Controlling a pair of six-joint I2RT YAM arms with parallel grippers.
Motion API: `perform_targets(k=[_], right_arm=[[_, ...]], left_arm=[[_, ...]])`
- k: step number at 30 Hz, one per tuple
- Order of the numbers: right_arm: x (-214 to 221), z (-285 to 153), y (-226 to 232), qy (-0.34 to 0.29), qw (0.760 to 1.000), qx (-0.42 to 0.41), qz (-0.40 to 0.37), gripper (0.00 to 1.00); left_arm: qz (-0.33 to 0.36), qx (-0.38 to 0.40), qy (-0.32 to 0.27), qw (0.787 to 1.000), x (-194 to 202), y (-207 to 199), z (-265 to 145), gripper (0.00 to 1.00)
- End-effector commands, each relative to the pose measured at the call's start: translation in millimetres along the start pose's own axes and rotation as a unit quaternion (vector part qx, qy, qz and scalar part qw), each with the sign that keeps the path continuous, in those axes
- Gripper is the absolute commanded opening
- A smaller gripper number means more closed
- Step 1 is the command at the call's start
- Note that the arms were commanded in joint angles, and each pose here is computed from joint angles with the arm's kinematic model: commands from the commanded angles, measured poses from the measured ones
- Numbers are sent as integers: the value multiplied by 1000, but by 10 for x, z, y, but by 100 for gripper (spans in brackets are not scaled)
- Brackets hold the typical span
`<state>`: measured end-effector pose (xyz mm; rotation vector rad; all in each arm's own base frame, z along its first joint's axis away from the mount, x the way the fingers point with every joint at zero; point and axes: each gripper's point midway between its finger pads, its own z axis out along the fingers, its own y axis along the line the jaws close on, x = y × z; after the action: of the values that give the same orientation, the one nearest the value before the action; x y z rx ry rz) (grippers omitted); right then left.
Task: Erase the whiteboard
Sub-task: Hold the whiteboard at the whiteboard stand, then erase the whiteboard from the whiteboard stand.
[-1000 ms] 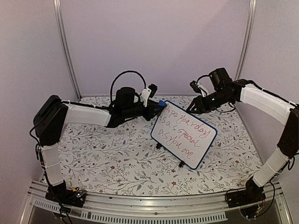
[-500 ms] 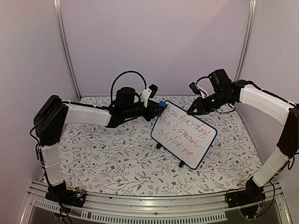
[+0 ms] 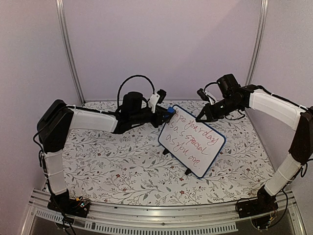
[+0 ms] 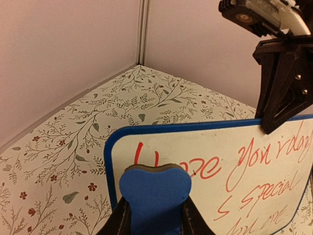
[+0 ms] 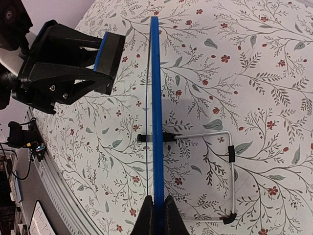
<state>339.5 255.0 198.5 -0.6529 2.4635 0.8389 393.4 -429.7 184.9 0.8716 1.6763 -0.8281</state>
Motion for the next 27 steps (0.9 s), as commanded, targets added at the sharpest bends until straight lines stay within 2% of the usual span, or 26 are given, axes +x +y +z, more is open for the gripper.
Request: perform_targets(k=[1, 11, 27], right_arm=[[37, 40, -11, 8, 1000, 2, 4, 0], [14, -16, -10, 2, 1000, 12, 2, 0], [-10, -58, 10, -5, 1000, 15, -2, 0]], left_arm=[[2, 3, 0, 1000, -55, 11, 73, 0], [2, -4, 20, 1000, -121, 108, 182, 0], [-15, 8, 49, 999, 63, 161, 319, 0]])
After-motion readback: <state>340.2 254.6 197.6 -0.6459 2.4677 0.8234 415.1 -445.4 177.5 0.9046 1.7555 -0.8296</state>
